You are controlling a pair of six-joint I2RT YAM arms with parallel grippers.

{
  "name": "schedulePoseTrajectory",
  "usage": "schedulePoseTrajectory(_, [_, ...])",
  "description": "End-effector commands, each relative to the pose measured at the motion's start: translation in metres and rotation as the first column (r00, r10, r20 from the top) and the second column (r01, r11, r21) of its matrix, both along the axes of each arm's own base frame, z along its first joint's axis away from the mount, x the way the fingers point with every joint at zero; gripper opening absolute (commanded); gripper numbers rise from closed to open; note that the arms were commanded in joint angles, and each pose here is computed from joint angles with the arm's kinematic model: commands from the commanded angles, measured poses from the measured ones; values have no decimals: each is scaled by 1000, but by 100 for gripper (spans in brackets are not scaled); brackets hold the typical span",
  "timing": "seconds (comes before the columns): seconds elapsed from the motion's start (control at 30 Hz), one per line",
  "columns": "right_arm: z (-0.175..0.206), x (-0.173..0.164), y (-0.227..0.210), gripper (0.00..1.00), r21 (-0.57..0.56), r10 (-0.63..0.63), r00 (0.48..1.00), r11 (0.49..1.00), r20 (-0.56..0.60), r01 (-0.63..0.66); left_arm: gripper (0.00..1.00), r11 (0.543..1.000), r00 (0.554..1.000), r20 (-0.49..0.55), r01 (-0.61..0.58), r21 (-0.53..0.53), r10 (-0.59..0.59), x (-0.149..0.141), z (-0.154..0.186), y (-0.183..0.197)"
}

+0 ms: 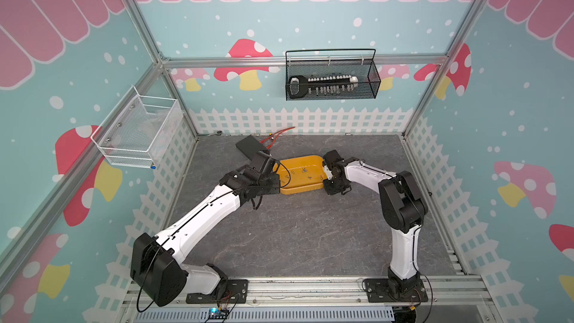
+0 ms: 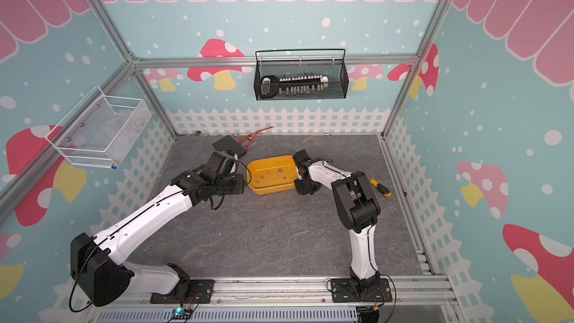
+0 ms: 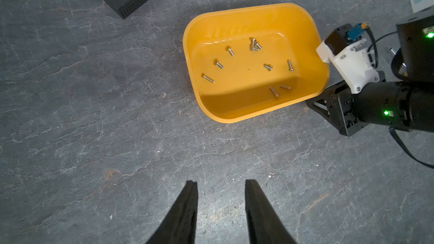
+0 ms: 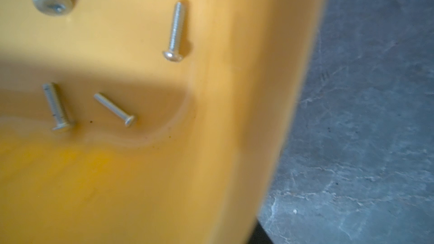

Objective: Put the screws on the desktop into the storage box
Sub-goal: Pick up the screw from the center of the board.

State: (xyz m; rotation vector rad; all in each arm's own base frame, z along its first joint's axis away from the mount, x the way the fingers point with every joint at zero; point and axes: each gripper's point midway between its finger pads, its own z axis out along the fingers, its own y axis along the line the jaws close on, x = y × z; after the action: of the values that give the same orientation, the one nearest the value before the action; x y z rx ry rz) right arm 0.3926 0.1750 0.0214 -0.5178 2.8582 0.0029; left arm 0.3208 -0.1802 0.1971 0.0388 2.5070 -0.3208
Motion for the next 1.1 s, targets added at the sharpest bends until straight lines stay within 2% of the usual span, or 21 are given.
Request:
schedulePoseTrajectory(0.0, [-12,-2,-10,20,-41,-21,999,999,-26,20,38,1000,1000,5,1,-8,-1,0,1,2])
schedulePoseTrajectory(0.27, [-6,-5,-16,5,-54,-50,999,997,-18,49,38,1000,1000,10,2,-10,-2,-1,2,2])
schedulePoseTrajectory(0.47, [23,-9,-18,1,-31,-81,996,996,26,81,38,1000,1000,13,-2,-13,2,-3,4,4])
schedulePoseTrajectory(0.77, [110,-25,-24,0,35,-118,981,993,153,114,38,1000,1000,18,-4,-21,5,-6,5,5])
schedulePoseTrajectory(0.83, [138,-20,-14,0,81,-113,974,992,198,98,38,1000,1000,16,-1,-23,2,-6,5,5])
schedulePoseTrajectory(0.93, [167,-7,5,0,84,-84,967,994,241,65,38,1000,1000,19,-1,-30,2,-6,7,4])
schedulePoseTrajectory(1.0, [180,5,20,0,90,-60,963,995,263,38,38,999,1000,23,-3,-32,3,-7,8,5])
schedulePoseTrajectory(1.07, [178,16,35,0,81,-35,966,997,256,15,38,999,1000,24,-3,-35,4,-9,9,6])
